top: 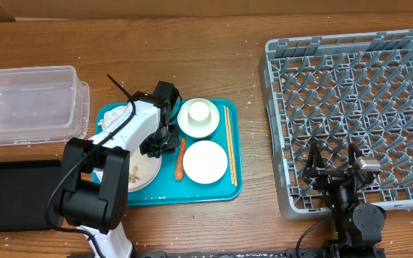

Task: Sort waste into correct bins and load items into the dishwasher
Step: 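Lift the white plate with the left gripper off the tray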

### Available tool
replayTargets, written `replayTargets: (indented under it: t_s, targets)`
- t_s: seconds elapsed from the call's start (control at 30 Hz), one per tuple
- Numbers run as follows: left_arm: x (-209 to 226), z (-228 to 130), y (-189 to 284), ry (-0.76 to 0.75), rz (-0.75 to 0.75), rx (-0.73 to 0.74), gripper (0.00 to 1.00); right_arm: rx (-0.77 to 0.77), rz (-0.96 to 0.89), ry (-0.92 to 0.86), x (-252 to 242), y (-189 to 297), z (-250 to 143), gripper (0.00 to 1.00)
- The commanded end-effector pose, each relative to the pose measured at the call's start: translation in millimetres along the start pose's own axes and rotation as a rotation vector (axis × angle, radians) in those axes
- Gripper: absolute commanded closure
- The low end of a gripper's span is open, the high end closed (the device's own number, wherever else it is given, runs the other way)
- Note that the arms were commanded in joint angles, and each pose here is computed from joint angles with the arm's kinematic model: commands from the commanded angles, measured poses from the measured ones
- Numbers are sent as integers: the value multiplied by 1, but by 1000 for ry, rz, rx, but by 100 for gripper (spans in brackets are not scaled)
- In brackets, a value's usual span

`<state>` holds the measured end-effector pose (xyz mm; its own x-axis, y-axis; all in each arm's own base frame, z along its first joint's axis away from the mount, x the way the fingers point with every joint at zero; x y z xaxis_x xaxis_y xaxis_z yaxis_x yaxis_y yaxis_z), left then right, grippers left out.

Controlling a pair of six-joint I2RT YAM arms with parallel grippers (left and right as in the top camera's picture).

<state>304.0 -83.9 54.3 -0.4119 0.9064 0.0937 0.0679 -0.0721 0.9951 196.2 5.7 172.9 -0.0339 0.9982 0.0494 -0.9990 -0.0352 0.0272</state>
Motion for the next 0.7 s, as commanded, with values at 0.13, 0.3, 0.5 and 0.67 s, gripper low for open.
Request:
replayTargets:
  t_s: [0.13,0.3,0.5,0.67]
  targets:
    - [4,-7,-3,-1,32,25,90,-4,-8,4,-2,0,-2,0]
    - [5,-9,-2,-1,41,35,92,-4,-8,4,-2,0,-2,0]
    - [7,-10,8,11,65,55,96,-4,-8,4,-2,0,-2,0]
    - [8,-9,20,40,80,66,96,-4,-8,4,-2,0,-2,0]
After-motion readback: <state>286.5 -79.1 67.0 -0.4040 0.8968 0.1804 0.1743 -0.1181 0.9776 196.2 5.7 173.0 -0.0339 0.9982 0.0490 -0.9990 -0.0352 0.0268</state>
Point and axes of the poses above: each gripper's point midway between its finger pads, its own y axis back along the fingers, its own x axis along the line the jaws close on, z = x × y, the point moved 5 cm from there along y, back along the fingers, and after that the axes turned 10 degrees about y, right-handed, at the moved point
